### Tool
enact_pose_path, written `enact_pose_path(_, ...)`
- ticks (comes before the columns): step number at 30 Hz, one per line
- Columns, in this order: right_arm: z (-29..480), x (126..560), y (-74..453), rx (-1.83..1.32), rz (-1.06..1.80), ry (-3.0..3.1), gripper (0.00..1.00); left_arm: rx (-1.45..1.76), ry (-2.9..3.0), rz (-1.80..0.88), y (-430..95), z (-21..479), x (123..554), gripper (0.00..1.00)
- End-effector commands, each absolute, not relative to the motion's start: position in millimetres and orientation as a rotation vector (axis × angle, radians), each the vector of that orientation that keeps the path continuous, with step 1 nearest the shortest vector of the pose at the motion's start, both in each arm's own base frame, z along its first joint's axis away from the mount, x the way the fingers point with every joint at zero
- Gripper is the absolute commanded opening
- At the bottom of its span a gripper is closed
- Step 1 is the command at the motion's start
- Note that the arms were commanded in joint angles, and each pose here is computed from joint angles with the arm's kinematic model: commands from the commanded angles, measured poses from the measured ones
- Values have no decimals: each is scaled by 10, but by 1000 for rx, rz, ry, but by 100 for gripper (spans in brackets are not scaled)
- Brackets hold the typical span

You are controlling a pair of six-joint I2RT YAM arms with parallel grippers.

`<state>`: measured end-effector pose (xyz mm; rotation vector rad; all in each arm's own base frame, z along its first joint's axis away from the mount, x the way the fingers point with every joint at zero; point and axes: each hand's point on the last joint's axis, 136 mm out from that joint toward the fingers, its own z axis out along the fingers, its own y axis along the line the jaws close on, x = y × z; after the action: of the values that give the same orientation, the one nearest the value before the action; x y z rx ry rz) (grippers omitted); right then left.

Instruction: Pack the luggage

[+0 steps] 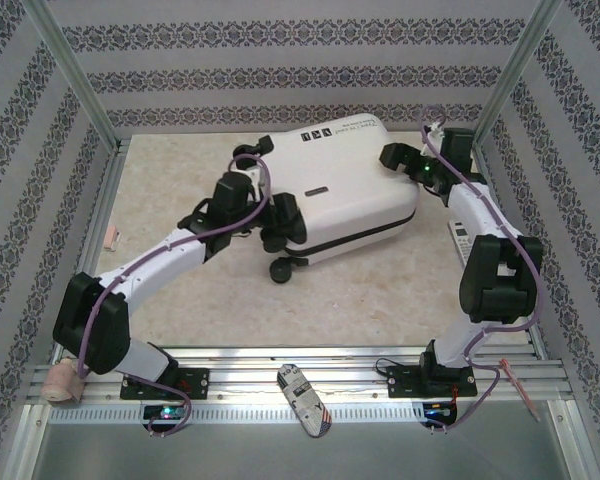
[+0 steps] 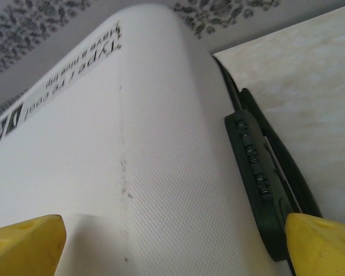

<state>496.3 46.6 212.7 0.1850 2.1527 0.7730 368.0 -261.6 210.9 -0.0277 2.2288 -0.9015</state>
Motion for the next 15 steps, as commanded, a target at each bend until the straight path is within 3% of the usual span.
enact_pose_path(1,2277,4984,700,85,875,2166,96,222,2151,-1195,-3433,2450,3117,76)
enact_pose_path(6,2409,5136,615,96,879,2139,96,295,2100,-1092,-3449,2759,2987,78)
enact_pose_path(15,2644,5048,287,163,809,2077,96,261,2025,-754,-2792,3186,3343,87)
